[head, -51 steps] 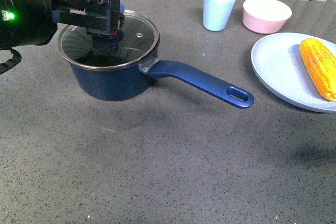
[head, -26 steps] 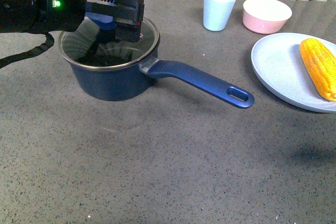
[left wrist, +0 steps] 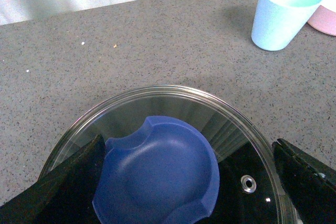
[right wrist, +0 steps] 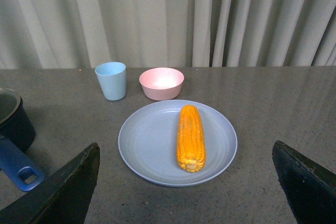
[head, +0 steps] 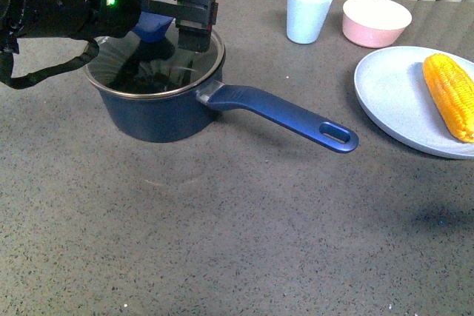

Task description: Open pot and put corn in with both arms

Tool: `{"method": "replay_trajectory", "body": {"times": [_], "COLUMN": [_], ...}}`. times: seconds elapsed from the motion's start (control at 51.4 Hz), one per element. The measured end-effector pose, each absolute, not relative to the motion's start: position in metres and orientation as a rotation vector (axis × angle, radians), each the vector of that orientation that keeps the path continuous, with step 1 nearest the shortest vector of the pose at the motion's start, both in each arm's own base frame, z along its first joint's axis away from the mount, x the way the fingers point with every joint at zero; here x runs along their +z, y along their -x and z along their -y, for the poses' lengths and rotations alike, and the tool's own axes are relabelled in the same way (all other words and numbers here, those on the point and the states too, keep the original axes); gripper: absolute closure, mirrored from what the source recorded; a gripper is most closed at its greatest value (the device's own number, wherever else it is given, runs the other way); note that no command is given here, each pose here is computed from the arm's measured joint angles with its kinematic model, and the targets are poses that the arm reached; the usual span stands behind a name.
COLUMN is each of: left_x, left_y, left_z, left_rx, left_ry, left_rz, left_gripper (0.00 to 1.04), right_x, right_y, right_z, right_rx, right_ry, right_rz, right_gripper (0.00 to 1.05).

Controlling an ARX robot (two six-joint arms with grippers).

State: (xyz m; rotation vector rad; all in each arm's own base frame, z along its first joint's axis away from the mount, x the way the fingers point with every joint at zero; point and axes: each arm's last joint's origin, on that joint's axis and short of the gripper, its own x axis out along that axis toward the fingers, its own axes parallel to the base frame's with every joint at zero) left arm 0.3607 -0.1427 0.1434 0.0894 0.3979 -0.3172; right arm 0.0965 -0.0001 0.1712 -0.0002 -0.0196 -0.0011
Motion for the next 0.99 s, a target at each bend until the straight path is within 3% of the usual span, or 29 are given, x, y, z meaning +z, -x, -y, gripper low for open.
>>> {"method": "replay_trajectory", "body": {"times": [0.681,0.876,0.992], "left_x": [0.132,0.131,0.131], "left_y": [-0.378,-0.378,-0.378], "left_z": [0.141,0.141,0.141], "left_rx": [-0.241,-0.233,-0.233], "left_ry": [-0.108,-0.111,-0.114], "left_rz": [-0.418,-0.418,-0.418], "left_gripper": [0.09,0.42,0.44], "right_x": [0.171,0.171,0.171], "right_y": [-0.097,-0.097,-0.097], "right_z": [0.000,0.000,0.000], "right_rx": [-0.001,-0.001,-0.001], "right_ry": [0.001,0.001,0.001], "right_rz": [0.020,0.020,0.020], "right_gripper": [0.09,0.09,0.09]}}
